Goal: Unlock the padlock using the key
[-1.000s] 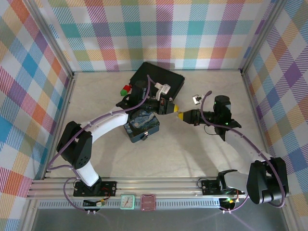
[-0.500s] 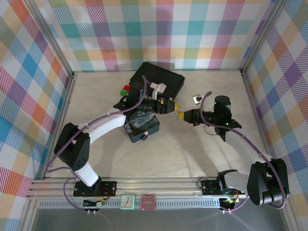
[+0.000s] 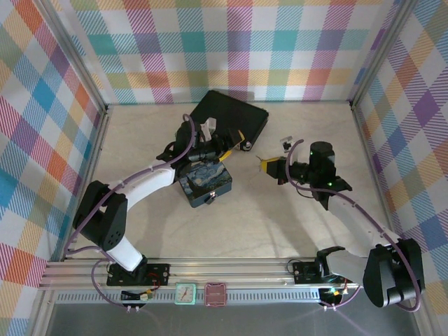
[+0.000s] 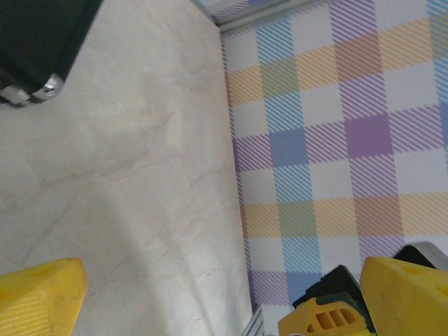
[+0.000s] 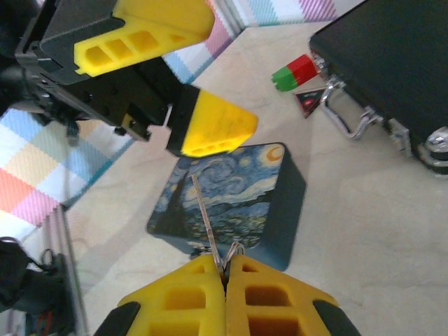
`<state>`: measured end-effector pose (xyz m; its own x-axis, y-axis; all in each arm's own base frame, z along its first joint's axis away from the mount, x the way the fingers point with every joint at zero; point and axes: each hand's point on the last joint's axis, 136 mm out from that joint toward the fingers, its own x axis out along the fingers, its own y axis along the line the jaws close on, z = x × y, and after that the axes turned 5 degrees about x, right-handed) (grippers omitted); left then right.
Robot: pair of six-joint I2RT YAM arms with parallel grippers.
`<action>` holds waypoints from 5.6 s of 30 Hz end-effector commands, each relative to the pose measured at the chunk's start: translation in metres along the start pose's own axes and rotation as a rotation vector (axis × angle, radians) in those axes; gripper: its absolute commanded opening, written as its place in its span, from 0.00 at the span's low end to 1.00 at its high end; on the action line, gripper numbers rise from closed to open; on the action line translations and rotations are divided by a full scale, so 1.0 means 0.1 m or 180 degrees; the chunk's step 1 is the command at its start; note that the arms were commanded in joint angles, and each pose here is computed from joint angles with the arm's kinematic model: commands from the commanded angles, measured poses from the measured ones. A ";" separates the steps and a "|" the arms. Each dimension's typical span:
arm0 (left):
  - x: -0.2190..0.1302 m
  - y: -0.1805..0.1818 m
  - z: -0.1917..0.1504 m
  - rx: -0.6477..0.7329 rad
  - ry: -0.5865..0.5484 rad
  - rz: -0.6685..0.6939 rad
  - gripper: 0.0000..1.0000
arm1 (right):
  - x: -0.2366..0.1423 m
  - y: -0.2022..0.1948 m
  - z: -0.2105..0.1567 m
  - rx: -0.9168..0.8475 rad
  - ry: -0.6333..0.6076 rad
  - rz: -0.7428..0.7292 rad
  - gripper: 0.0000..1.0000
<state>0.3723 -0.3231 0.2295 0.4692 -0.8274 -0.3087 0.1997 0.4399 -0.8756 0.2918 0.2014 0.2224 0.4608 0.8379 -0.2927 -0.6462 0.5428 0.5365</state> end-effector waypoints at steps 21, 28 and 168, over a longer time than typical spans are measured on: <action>0.35 -0.33 -0.38 -0.0892 -0.0033 0.0173 0.57 | 0.24 -0.22 0.18 -0.1973 -0.0118 -0.1365 0.00; 0.39 -0.35 -0.37 -0.0897 -0.0039 0.0136 0.45 | 0.34 -0.19 0.13 -0.2067 -0.0119 -0.1316 0.00; 0.19 -0.39 -0.05 0.0913 -0.0446 -0.0574 0.85 | 0.28 -0.24 0.32 0.1406 -0.0129 0.0672 0.00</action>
<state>0.3748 -0.3555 0.2679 0.5269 -0.8464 -0.0767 0.5305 0.3981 -0.7484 0.3365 0.2077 0.2196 0.3840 0.9171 -0.1073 -0.4152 0.2754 0.8671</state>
